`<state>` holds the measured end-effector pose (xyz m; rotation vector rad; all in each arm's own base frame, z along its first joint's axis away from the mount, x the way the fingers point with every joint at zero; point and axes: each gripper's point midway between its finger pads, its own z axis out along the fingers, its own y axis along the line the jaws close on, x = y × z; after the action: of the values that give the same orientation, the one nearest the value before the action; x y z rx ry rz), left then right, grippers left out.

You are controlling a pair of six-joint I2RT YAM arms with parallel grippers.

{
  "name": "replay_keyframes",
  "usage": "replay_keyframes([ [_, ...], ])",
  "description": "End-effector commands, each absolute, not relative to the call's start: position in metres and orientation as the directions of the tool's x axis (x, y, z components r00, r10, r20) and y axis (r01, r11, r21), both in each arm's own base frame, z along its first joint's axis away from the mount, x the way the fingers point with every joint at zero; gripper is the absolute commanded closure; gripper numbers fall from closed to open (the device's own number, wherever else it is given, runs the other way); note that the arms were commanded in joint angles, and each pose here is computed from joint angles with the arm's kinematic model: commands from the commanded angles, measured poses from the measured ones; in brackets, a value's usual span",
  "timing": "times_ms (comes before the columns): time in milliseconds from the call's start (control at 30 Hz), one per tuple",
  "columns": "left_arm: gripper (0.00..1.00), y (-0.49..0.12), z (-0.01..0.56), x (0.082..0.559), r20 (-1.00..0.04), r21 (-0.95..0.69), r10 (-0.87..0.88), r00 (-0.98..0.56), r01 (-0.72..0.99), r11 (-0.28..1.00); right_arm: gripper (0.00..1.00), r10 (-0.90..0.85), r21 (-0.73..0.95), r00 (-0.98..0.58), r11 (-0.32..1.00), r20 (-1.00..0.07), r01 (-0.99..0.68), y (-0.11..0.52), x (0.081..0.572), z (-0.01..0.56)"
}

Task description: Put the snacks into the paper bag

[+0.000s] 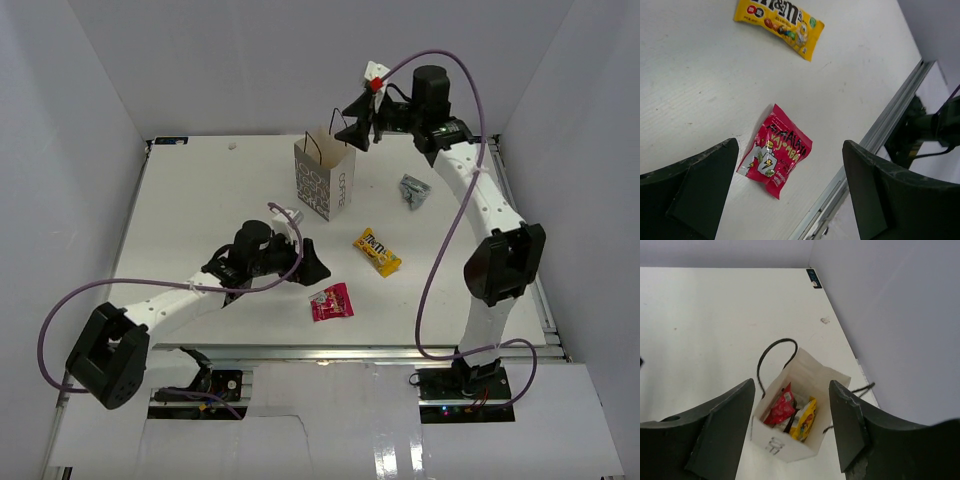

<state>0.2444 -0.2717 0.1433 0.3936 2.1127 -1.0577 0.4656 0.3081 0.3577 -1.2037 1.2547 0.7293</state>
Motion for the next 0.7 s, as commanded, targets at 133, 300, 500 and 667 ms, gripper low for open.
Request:
replay_keyframes([
  [133,0.05,-0.297,0.101,0.227,-0.751,-0.342,0.354,-0.558,0.787,0.513,0.25,-0.204,0.065,-0.089,0.121,-0.975,-0.991,0.215,0.368,0.298],
  [300,0.06,-0.321,0.069,0.222,-0.696,-0.254,0.556,-0.455,0.880,0.402,0.10,-0.420,0.172,-0.233,0.179,-0.877,-0.969,0.171,0.300,0.192],
  [500,0.07,-0.332,0.038,0.221,-0.598,-0.194,0.677,-0.430,0.897,0.398,0.10,-0.388,0.237,-0.390,0.386,-0.835,-0.892,0.124,0.283,0.146],
  [667,0.13,-0.314,0.010,0.226,-0.504,-0.050,0.748,-0.431,0.880,0.473,0.10,-0.370,0.253,-0.432,0.442,-0.823,-0.861,0.113,0.287,0.136],
])
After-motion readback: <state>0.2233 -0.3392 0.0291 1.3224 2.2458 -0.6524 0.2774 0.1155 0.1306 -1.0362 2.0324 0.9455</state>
